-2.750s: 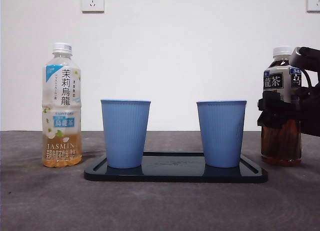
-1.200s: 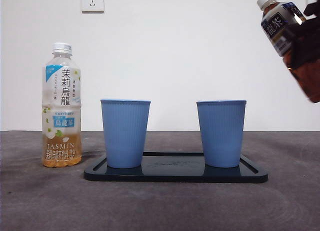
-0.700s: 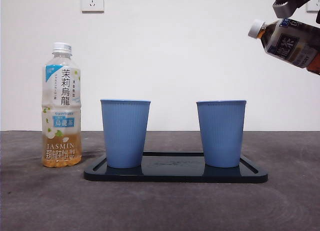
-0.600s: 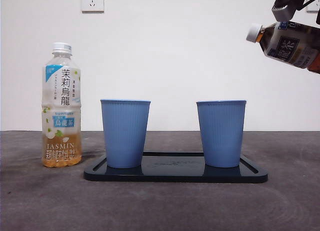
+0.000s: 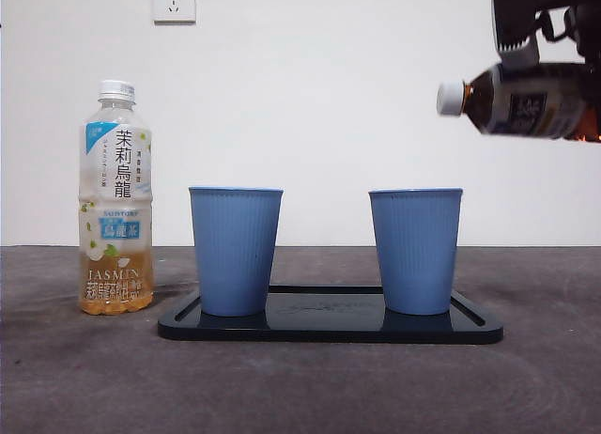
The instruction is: Pour the drink into the cup
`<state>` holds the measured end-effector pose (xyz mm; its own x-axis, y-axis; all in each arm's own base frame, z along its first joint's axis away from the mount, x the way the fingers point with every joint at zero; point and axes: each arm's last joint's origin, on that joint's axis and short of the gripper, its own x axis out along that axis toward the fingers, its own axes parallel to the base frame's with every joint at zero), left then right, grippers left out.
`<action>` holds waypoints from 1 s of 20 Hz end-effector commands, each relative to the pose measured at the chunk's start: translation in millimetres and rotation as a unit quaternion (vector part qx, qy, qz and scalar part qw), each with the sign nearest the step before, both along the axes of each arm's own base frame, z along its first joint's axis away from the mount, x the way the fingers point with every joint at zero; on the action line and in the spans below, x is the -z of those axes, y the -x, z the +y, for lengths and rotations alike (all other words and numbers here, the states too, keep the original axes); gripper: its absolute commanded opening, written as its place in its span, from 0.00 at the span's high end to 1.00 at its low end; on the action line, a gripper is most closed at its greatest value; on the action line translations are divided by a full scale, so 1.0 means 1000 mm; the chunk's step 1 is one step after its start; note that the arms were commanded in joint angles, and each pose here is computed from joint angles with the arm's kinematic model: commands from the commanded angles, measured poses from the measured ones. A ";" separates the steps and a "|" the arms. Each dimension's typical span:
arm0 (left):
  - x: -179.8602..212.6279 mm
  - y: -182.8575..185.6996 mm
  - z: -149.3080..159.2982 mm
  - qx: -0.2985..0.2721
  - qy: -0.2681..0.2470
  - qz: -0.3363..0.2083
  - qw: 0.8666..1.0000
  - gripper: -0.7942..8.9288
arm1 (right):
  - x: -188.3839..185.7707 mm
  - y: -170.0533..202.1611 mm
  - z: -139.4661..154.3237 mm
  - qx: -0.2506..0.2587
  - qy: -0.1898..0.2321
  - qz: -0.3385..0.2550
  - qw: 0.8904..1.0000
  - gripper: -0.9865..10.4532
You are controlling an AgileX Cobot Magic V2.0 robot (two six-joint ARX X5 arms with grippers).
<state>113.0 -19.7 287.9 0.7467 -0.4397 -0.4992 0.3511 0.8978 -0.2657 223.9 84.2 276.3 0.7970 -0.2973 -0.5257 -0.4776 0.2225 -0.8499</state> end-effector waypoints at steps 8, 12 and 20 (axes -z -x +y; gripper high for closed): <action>-0.007 0.000 -0.001 0.005 -0.001 -0.018 1.000 0.44 | 0.001 -0.014 0.016 -0.009 0.038 -0.008 0.999 0.83; -0.007 0.000 -0.001 0.005 -0.001 -0.018 1.000 0.44 | 0.001 -0.014 0.016 -0.009 0.037 -0.009 0.999 0.83; -0.007 0.000 -0.001 0.005 -0.001 -0.018 1.000 0.44 | -0.005 -0.012 0.016 0.032 -0.097 -0.054 0.993 0.83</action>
